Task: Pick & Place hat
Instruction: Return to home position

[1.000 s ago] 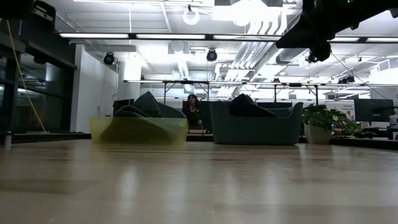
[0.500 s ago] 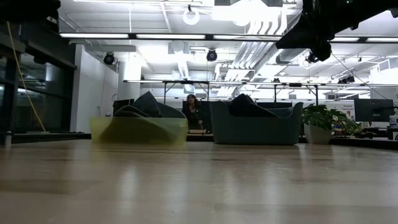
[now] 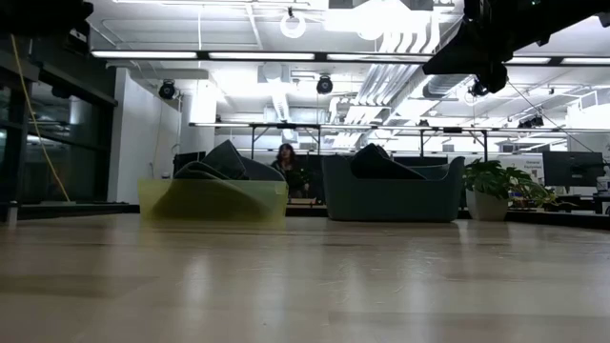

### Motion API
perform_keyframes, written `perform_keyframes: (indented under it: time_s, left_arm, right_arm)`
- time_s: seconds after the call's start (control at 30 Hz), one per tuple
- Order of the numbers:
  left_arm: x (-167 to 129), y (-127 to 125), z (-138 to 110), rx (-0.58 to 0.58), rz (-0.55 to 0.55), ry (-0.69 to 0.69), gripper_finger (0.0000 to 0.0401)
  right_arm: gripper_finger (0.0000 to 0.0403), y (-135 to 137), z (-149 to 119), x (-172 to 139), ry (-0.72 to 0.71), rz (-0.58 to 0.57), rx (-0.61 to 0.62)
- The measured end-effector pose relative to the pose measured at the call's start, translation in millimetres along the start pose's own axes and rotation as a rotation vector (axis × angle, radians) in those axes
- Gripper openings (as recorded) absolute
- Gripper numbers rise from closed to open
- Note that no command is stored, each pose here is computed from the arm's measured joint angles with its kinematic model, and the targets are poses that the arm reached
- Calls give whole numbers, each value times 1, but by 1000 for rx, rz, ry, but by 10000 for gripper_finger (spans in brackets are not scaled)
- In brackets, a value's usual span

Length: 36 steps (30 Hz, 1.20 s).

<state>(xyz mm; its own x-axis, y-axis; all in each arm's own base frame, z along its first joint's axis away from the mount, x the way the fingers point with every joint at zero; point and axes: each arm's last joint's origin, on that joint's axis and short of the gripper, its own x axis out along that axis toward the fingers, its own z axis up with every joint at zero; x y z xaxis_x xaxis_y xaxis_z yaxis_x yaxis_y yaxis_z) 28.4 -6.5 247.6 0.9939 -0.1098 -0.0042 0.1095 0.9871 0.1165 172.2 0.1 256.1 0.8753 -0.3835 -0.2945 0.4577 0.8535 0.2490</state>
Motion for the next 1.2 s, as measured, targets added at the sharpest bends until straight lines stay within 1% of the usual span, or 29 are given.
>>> perform_keyframes:
  time_s: [0.17, 0.3, 0.4, 0.5, 0.63, 0.77, 0.87, 0.93, 1.0, 1.2]
  left_arm:
    - [0, -9, -10, -89, 0, 3, 60]
    - [0, -23, -20, -90, -3, 7, 60]
    - [-1, -29, -23, -93, -32, 14, 60]
    - [-3, -30, -23, -74, -98, 8, 60]
    - [-7, -33, -23, -64, -231, -10, 60]
    - [-10, -32, -36, -66, -367, -31, 60]
    - [-9, -30, -45, -78, -419, -32, 60]
    - [-9, -28, -47, -58, -417, -36, 60]
    - [-7, -25, -45, 4, -407, -50, 60]
    - [-5, -21, -44, 55, -351, -54, 60]
  right_arm:
    - [0, 0, 0, 0, 0, 0, 0]
    - [0, 0, 0, 0, 1, 3, 3]
    - [0, 0, 0, 0, 2, 3, 14]
    - [0, 0, 0, 0, 2, 3, 17]
    - [0, 0, 0, 0, 2, 3, 17]
    - [0, 0, 0, 0, 2, 2, 17]
    - [0, 0, 0, 0, 1, 1, 17]
    - [0, 0, 0, 0, 1, 1, 17]
    - [0, 0, 0, 0, 1, 1, 17]
    - [0, -1, 0, 0, -12, -28, 17]
